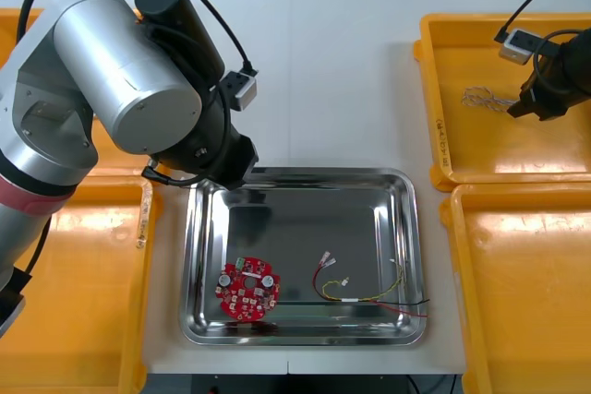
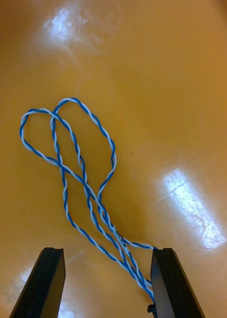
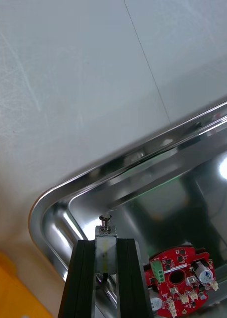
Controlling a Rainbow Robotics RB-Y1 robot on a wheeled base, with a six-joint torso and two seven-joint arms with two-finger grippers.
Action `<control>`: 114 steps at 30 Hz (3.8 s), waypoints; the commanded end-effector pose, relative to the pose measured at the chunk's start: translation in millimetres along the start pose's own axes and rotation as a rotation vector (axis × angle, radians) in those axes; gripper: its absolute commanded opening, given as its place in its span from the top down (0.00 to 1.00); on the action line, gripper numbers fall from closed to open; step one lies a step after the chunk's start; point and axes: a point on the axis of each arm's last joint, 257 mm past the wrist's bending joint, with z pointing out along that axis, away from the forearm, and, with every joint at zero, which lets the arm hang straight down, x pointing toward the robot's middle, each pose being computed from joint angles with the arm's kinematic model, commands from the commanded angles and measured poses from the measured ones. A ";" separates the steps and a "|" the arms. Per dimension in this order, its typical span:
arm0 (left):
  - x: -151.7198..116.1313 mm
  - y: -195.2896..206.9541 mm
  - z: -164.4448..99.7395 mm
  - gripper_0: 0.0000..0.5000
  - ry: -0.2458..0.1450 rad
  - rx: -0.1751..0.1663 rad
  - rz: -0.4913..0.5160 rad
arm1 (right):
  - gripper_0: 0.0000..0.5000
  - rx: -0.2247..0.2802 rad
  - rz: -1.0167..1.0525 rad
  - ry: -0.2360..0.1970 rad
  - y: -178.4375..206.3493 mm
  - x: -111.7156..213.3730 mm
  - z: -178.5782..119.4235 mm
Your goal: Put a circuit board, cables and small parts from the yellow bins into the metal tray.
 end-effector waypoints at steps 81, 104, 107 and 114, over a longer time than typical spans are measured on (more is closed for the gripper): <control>35.9 -56.4 66.8 0.00 -0.012 0.062 -0.227 | 1.00 0.015 -0.187 0.090 1.1 -34.7 -45.6; 27.3 -2.9 4.8 0.00 -0.026 0.004 -0.222 | 1.00 -0.016 -0.235 0.103 17.1 -42.6 -116.4; 24.8 7.4 -3.8 0.00 -0.031 -0.004 -0.233 | 1.00 -0.013 -0.233 0.101 16.1 -42.5 -116.8; 17.2 42.7 -24.3 0.00 -0.063 -0.037 -0.264 | 1.00 -0.016 -0.230 0.108 16.5 -40.8 -118.9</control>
